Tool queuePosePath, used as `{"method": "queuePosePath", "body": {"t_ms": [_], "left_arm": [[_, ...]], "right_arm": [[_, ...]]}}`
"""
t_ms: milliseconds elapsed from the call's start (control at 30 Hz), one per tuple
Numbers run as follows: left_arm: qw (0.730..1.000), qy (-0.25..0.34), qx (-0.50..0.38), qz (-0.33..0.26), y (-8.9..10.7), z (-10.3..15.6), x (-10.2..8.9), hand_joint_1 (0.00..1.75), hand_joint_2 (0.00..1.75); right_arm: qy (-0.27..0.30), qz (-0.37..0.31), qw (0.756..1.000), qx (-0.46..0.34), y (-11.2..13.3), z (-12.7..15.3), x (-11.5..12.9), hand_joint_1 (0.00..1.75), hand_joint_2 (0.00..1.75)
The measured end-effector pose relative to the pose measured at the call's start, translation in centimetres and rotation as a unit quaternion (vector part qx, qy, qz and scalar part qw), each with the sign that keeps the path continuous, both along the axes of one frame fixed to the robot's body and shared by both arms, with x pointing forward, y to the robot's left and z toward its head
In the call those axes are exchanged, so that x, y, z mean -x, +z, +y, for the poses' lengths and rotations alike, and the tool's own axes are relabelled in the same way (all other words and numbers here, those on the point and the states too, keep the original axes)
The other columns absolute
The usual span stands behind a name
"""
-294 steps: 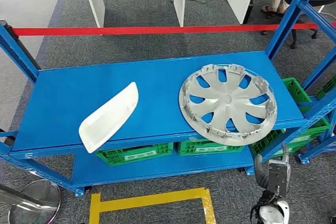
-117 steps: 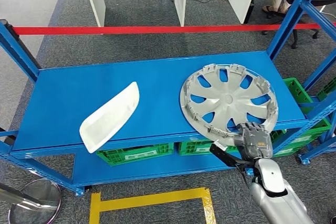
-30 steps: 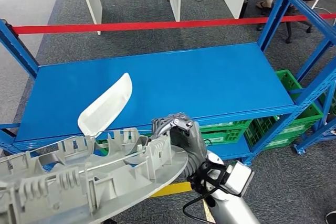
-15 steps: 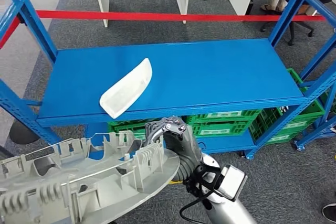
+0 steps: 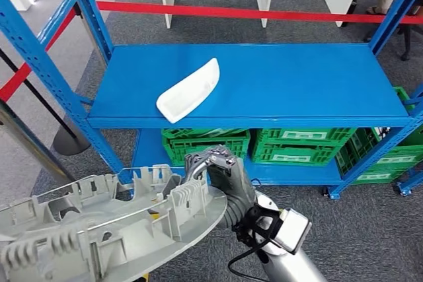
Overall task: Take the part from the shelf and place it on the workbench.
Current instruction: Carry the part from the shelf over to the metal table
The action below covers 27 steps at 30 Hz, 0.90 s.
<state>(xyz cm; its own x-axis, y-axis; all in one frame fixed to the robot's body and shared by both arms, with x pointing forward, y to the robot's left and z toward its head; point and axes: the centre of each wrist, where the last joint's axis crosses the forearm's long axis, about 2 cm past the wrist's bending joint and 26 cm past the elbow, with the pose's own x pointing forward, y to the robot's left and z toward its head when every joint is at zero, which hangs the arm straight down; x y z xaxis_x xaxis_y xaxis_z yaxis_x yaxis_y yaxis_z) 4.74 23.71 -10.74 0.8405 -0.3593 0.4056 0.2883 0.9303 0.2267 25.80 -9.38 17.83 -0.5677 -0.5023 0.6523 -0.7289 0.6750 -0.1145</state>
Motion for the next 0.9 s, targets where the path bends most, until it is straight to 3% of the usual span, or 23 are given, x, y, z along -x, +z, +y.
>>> {"method": "queuePosePath", "body": {"t_ms": [900], "left_arm": [[1.0, -0.01, 0.023, -0.004, -0.03, -0.02, 0.01, 0.0, 1.75]], "right_arm": [[-0.017, -0.007, 1.0, 0.016, -0.49, -0.81, 0.13, 1.75, 1.75]]}}
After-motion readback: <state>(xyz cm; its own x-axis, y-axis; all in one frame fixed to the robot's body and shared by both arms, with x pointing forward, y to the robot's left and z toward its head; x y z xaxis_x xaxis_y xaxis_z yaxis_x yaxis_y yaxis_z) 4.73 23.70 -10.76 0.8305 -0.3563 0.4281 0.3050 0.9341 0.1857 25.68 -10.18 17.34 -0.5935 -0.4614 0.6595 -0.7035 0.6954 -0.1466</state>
